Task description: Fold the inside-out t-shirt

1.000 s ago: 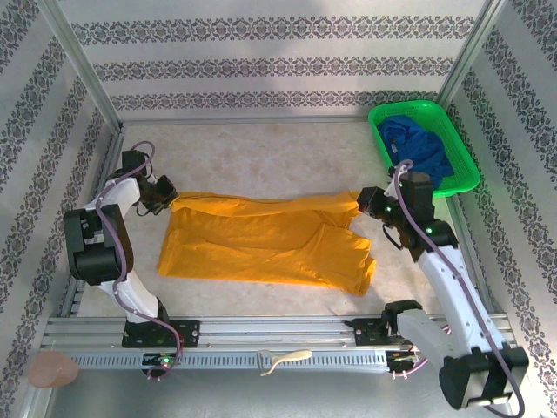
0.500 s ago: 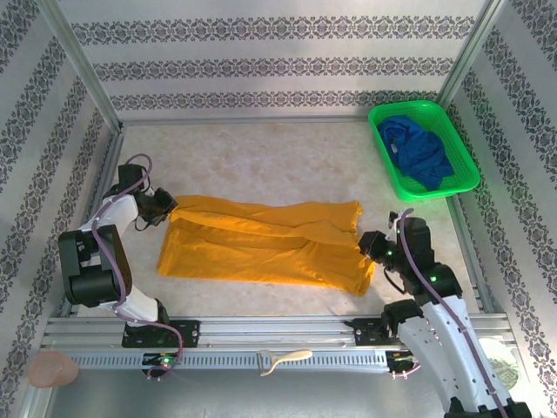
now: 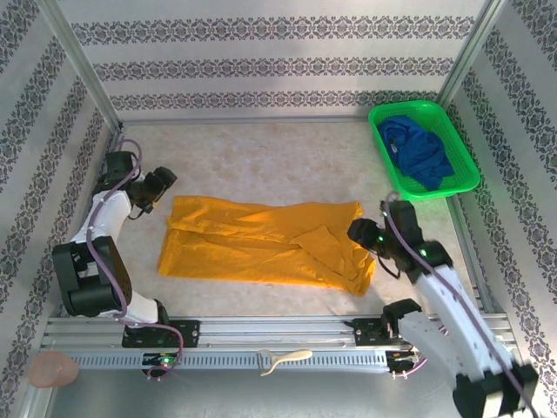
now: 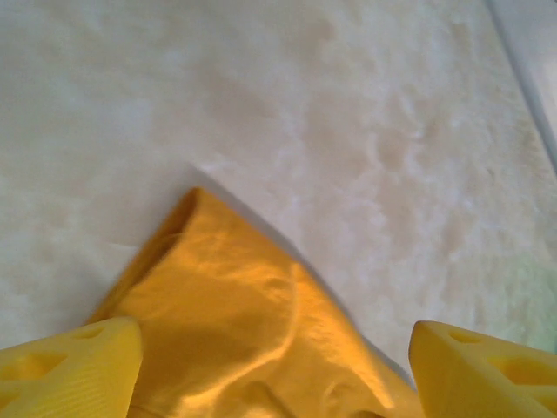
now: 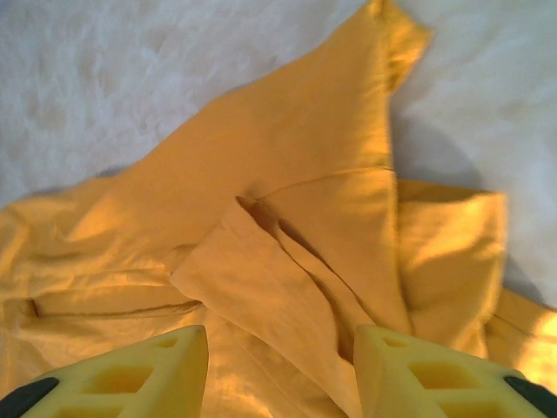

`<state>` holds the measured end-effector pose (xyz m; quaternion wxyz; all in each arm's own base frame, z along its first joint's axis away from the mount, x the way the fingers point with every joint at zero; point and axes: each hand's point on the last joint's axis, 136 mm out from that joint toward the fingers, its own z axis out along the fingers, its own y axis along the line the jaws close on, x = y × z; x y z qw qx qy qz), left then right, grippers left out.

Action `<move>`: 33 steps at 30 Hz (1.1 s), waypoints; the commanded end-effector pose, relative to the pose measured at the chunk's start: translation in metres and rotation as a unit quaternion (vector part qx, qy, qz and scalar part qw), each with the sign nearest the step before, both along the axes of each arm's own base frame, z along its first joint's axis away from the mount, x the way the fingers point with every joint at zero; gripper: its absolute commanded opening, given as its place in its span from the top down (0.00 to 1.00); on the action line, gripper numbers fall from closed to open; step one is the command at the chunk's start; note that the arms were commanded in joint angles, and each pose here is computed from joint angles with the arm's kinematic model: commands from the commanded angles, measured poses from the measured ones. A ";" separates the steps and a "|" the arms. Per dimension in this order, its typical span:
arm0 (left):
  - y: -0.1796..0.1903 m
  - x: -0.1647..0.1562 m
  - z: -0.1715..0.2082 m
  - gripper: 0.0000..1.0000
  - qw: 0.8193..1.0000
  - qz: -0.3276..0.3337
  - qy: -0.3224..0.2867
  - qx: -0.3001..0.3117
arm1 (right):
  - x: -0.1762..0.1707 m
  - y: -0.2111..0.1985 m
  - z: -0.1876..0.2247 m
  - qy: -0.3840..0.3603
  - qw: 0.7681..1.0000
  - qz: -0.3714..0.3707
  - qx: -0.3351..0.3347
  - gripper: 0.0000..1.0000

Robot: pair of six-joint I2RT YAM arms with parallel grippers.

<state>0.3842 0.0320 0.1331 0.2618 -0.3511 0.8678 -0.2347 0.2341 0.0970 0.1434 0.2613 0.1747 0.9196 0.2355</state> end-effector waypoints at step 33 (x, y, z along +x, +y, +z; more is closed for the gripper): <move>-0.069 -0.009 -0.110 0.13 0.992 -0.072 0.103 -0.017 | 0.020 0.089 -0.035 0.025 0.972 0.230 -0.046 1.00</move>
